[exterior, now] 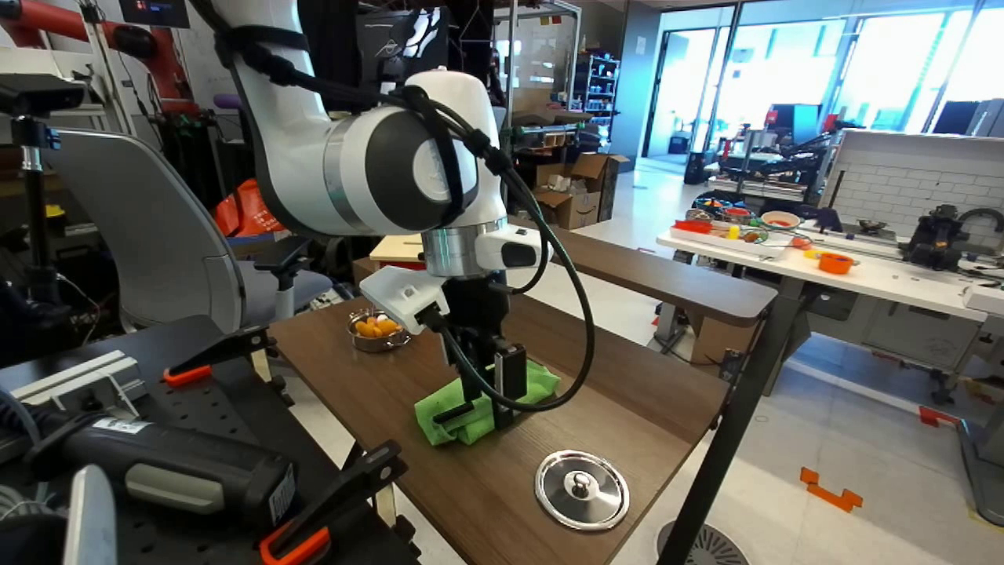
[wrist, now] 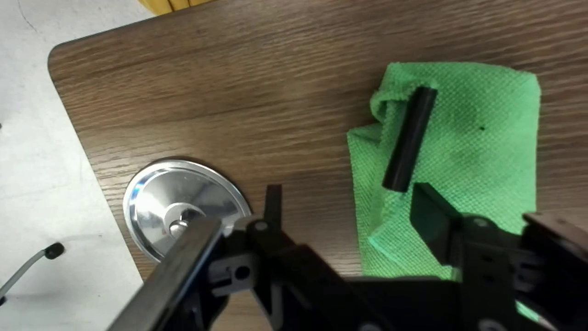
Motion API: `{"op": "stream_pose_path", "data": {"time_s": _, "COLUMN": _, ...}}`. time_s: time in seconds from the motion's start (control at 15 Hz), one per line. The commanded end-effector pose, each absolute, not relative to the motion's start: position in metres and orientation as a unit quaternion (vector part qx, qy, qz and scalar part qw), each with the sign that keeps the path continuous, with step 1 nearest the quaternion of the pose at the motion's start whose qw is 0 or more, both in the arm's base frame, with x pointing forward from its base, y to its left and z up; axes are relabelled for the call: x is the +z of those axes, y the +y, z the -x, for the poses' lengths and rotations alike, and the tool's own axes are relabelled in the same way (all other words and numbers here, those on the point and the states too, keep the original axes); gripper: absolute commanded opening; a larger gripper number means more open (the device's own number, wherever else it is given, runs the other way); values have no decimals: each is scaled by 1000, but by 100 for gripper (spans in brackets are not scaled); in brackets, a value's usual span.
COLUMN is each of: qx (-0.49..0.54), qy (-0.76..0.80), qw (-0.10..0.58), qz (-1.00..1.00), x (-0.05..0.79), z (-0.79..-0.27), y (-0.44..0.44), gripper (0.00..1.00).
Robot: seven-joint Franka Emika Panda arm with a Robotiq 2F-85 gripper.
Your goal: Ford the green object slightly on the table
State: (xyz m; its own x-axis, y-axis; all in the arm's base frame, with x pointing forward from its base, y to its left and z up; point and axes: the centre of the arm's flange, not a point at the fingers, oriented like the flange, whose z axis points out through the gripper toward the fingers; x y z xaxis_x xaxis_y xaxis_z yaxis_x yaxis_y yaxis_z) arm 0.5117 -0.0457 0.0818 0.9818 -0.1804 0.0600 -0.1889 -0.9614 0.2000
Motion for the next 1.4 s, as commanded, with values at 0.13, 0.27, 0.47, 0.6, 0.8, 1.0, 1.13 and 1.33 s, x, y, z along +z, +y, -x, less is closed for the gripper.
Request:
{"op": "stream_pose_path", "data": {"time_s": 0.13, "qx": 25, "qy": -91, "qw": 102, "qz": -990, "x": 76, "z": -521, "y": -49, "gripper": 27}}
{"op": "stream_pose_path", "data": {"time_s": 0.27, "qx": 25, "qy": -92, "qw": 102, "qz": -990, "x": 77, "z": -522, "y": -51, "gripper": 12}}
{"op": "stream_pose_path", "data": {"time_s": 0.47, "qx": 24, "qy": -94, "qw": 101, "qz": -990, "x": 78, "z": -526, "y": -53, "gripper": 0}}
{"op": "stream_pose_path", "data": {"time_s": 0.6, "qx": 24, "qy": -96, "qw": 101, "qz": -990, "x": 79, "z": -528, "y": -55, "gripper": 0}}
{"op": "stream_pose_path", "data": {"time_s": 0.8, "qx": 26, "qy": -94, "qw": 94, "qz": -991, "x": 83, "z": -527, "y": -59, "gripper": 26}}
{"op": "stream_pose_path", "data": {"time_s": 1.0, "qx": 27, "qy": -71, "qw": 80, "qz": -994, "x": 82, "z": -519, "y": -61, "gripper": 40}}
{"op": "stream_pose_path", "data": {"time_s": 1.13, "qx": 28, "qy": -54, "qw": 73, "qz": -996, "x": 81, "z": -514, "y": -63, "gripper": 55}}
{"op": "stream_pose_path", "data": {"time_s": 1.33, "qx": 18, "qy": -37, "qw": 71, "qz": -997, "x": 72, "z": -512, "y": -65, "gripper": 77}}
